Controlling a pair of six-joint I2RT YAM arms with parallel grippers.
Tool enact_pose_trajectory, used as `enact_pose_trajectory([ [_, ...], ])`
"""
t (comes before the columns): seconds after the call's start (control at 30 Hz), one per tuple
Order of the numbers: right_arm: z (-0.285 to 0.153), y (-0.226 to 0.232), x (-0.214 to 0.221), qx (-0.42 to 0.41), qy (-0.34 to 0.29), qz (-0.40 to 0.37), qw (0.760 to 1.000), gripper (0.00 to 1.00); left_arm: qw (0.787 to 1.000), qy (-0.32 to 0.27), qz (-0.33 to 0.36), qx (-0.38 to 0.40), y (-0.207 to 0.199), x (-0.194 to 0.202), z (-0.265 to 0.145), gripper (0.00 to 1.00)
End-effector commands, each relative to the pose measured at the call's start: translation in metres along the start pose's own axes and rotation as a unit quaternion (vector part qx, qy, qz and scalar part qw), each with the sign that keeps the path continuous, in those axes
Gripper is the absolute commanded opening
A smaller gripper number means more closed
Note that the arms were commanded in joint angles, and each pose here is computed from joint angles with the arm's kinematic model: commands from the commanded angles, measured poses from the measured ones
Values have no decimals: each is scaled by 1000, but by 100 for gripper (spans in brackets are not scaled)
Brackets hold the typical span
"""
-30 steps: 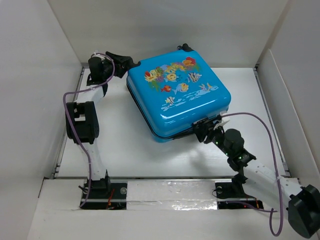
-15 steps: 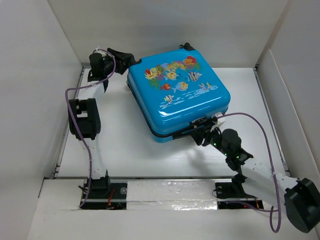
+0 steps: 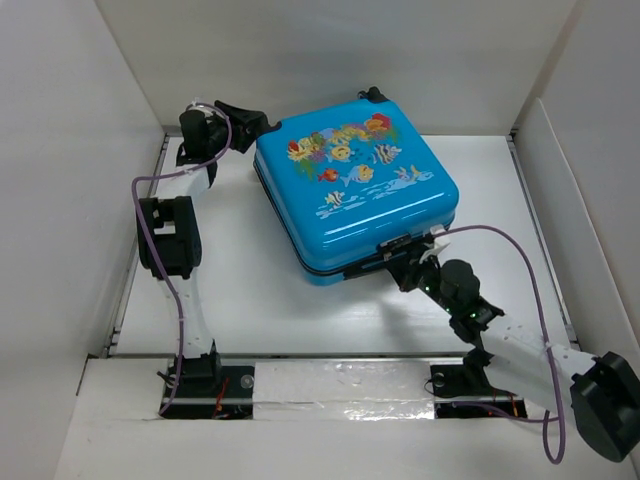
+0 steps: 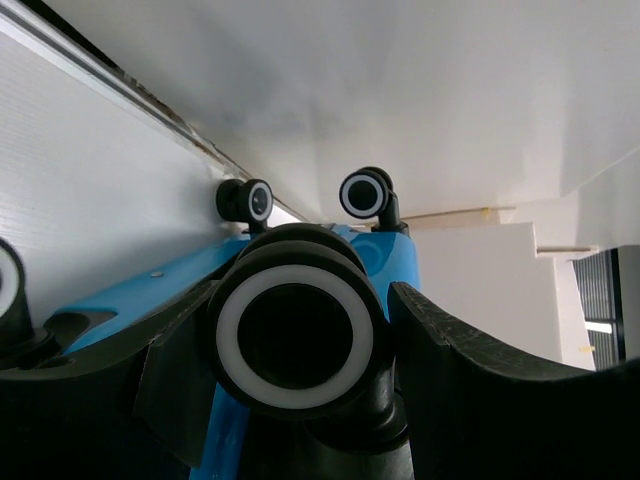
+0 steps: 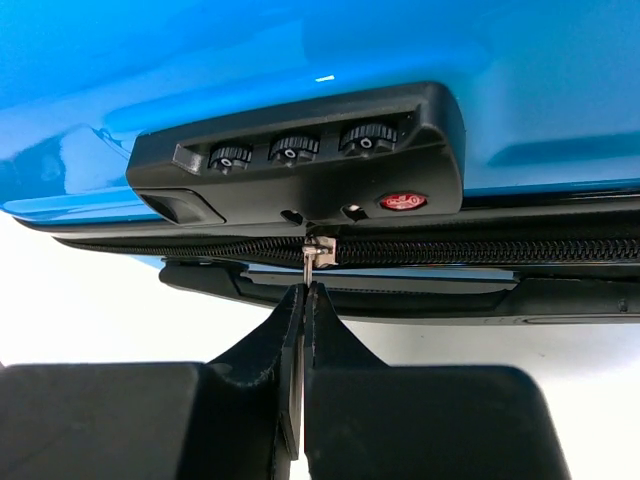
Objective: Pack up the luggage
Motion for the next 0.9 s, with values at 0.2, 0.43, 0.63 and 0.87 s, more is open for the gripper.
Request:
enact_pose_trajectory([
  [0.2, 4, 92, 15, -153, 30, 40, 987, 0, 993, -53, 55, 90, -51, -11, -25, 0],
  [0.43, 19, 77, 6, -63, -24, 54, 996, 0, 990, -68, 59, 105, -55, 0, -38, 0],
  [0.63, 21, 40, -48, -46, -83, 37, 995, 0, 990, -83, 68, 88, -47, -7, -48, 0],
  [0.87, 24, -4, -145, -42, -105, 4, 994, 0, 991, -100, 56, 70, -44, 10, -61, 0],
])
Point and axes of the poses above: each gripper's point midway between its finger pads, its own z axis out along the fingers, its own y axis along the line the jaws close on, x = y × z, the point moved 5 cm from there along -z, back along the fingers, and after that the axes turned 5 degrees about z, right-handed, at the moved point
